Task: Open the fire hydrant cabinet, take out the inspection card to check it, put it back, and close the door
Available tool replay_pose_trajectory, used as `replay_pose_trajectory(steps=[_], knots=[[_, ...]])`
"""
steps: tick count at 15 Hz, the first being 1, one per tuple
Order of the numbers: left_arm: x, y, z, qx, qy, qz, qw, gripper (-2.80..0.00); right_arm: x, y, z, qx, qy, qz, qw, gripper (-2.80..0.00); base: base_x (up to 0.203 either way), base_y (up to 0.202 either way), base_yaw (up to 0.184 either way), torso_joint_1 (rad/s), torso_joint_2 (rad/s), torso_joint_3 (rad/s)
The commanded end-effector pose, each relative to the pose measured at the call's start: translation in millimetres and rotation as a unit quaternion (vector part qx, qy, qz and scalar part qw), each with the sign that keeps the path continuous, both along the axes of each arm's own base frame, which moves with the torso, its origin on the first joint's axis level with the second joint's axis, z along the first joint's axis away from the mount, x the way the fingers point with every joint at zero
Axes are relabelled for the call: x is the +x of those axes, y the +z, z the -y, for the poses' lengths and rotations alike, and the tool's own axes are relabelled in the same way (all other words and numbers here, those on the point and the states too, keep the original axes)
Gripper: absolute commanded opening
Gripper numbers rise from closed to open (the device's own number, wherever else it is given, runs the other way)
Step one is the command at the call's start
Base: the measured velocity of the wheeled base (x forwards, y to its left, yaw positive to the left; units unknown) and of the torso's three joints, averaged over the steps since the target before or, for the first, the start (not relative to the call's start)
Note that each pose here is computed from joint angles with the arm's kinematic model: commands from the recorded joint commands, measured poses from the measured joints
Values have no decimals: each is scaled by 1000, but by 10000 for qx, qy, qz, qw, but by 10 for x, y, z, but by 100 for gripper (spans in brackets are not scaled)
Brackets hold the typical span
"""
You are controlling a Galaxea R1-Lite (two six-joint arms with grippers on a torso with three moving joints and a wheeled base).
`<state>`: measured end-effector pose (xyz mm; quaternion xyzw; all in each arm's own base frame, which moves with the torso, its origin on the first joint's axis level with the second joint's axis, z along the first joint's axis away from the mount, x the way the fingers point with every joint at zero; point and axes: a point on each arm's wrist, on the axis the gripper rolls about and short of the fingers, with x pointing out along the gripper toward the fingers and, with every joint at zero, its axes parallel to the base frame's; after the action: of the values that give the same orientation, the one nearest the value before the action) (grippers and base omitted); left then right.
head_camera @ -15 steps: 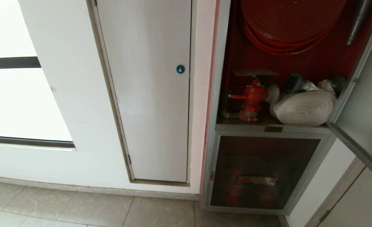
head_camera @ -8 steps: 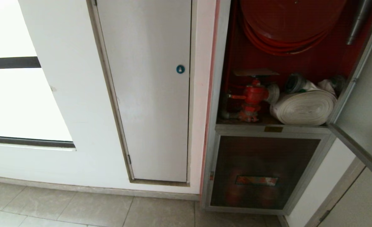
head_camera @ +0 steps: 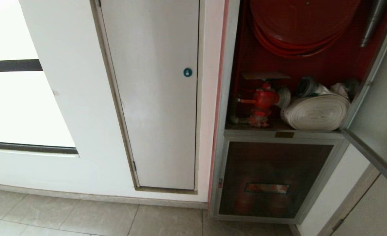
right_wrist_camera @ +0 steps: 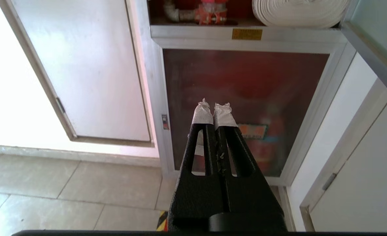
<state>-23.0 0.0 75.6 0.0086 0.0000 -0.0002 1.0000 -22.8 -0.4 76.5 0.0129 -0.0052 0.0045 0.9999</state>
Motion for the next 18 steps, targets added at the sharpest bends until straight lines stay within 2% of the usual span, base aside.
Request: replay_pose_trajectory(steps=[1,18], knots=[[1,0,0,6,2,-8,10000,-280,5,-12,0,1,1,-29,10000,-280,99,0,-4,-1,-8,-1],[1,0,0,14,2,-8,10000,-280,5,-12,0,-4,1,-29,10000,-280,195,0,0,4,2,2]])
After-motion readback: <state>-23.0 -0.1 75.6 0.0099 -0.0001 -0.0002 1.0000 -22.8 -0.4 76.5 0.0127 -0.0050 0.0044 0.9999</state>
